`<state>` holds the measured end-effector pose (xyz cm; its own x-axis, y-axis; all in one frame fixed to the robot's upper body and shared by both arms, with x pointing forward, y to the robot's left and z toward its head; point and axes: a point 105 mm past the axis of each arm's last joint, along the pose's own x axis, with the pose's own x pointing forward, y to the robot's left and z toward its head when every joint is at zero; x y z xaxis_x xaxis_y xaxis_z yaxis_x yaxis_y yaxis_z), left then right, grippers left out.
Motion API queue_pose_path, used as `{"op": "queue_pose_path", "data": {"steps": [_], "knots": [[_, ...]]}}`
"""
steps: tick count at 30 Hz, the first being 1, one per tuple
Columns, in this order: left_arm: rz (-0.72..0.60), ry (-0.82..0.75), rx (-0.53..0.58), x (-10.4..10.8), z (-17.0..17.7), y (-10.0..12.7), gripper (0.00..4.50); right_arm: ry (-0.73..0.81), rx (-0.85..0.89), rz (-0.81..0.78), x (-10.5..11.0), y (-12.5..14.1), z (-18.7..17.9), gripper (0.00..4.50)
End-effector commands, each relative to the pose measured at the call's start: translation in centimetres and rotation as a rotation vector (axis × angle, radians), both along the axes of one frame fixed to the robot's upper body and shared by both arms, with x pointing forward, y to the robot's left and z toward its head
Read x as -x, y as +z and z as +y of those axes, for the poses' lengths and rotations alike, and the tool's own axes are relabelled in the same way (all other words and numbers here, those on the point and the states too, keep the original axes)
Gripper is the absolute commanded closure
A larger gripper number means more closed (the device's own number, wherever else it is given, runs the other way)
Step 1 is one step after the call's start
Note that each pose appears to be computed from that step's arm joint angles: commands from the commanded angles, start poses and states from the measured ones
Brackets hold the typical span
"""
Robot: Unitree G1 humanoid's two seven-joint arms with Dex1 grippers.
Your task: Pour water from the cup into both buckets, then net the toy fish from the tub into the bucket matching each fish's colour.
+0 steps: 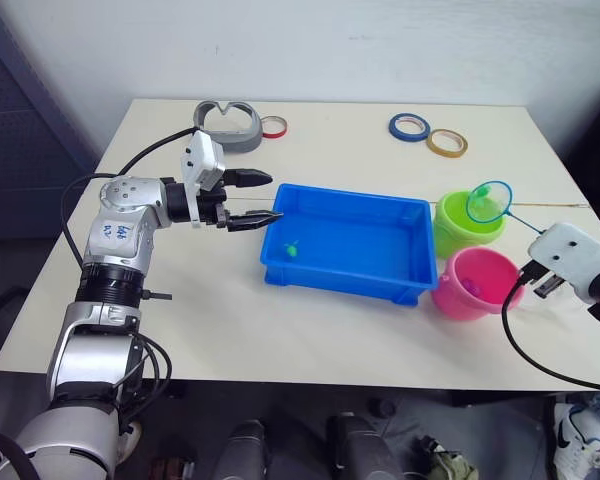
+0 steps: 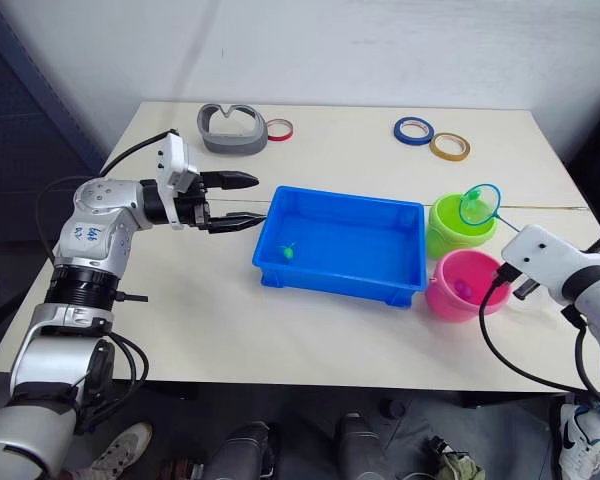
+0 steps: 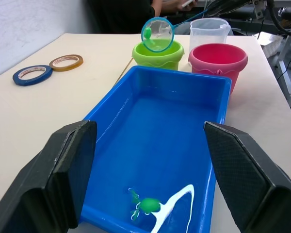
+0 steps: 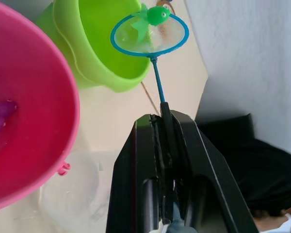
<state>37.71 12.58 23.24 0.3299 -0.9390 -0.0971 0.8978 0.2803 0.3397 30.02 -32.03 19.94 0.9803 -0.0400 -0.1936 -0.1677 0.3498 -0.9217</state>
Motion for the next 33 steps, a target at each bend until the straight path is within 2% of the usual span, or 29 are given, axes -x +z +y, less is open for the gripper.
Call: {"op": "queue_pose_path", "data": {"steps": [1,5,11,16,19,22,24,27,30,33], "knots": [[-0.040,-0.001,0.017,0.3,0.2,1.0,0.66,0.030,0.144,-0.036,0.0,1.0,0.0,4.50],[-0.039,0.001,0.017,0.4,0.3,1.0,0.66,0.059,0.283,-0.040,0.1,1.2,0.0,4.50],[-0.038,0.001,0.018,0.4,0.4,0.9,0.66,0.062,0.232,-0.055,0.0,1.4,0.2,4.50],[-0.035,0.042,0.022,0.7,1.9,1.2,0.66,0.072,-0.042,-0.141,0.3,4.3,1.7,4.50],[-0.029,0.094,0.003,0.9,3.6,1.3,0.66,0.117,-0.176,-0.131,0.4,5.1,3.0,4.50],[-0.015,0.160,-0.030,1.1,5.4,1.0,0.66,0.176,-0.329,-0.092,-0.4,5.4,4.8,4.50],[-0.006,0.186,-0.032,1.3,5.9,0.9,0.66,0.222,-0.415,-0.034,-0.8,4.9,6.2,4.50],[0.014,0.228,-0.034,2.0,6.9,0.3,0.66,0.334,-0.550,0.170,-0.9,2.3,10.2,4.50],[0.018,0.244,-0.037,2.4,7.0,-0.1,0.66,0.367,-0.584,0.256,-0.8,1.0,11.8,4.50],[0.021,0.257,-0.030,3.1,7.0,-0.4,0.66,0.399,-0.612,0.356,-0.9,-1.3,14.0,4.50]]}}
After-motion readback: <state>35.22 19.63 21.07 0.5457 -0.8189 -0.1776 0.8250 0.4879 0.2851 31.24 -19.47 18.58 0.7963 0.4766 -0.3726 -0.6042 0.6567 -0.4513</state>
